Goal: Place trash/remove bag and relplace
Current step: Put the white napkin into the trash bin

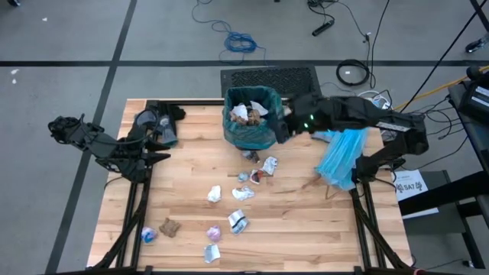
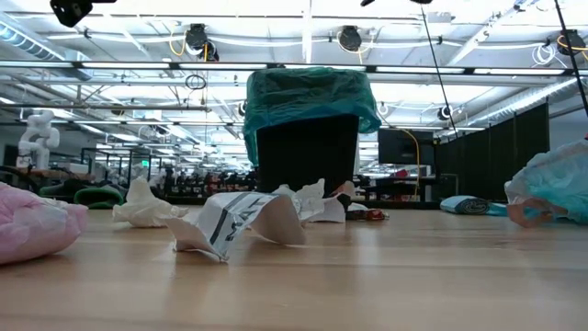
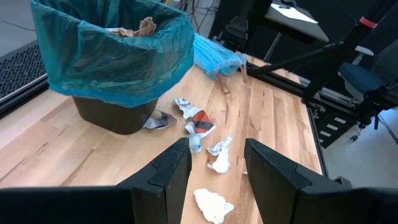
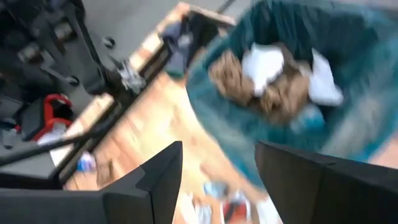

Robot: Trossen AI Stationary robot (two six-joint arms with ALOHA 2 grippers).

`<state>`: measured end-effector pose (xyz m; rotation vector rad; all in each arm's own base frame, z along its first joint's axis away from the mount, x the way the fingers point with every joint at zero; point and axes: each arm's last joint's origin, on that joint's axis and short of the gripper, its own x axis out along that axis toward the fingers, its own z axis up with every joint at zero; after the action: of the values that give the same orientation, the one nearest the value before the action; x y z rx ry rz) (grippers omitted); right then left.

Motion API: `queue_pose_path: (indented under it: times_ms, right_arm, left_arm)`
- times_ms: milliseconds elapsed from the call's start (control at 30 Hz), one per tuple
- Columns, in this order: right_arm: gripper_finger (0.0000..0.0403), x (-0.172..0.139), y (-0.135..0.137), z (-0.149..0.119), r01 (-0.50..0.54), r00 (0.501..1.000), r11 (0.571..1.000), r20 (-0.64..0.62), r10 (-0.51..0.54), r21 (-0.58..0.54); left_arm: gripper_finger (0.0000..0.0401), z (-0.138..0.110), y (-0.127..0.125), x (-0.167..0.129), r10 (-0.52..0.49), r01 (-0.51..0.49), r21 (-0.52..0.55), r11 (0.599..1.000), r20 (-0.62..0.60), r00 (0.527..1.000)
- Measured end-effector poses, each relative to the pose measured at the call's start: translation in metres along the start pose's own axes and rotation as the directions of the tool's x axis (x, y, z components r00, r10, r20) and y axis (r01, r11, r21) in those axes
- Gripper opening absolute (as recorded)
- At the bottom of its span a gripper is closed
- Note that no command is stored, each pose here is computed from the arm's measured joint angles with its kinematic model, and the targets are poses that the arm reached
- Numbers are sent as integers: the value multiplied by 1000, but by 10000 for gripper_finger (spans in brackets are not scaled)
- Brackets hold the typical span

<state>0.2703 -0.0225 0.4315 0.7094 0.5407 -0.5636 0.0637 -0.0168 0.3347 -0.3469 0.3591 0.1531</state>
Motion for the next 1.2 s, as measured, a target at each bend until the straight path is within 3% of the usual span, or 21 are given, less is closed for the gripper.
queue_pose_path:
  times_ms: [200, 500, 1200]
  right_arm:
    - [192, -5, 11, -32, 83, 991, 996, -108, -80, 25]
    - [192, 12, 31, -68, 154, 968, 987, -195, -159, -43]
    - [192, 12, 40, -84, 157, 967, 987, -196, -161, -36]
  left_arm:
    - [154, 0, 0, 0, 0, 0, -1, 1000, 0, 1000]
    - [154, 0, 0, 0, 0, 0, -1, 1000, 0, 1000]
    - [154, 0, 0, 0, 1, -1, 0, 1000, -1, 1000]
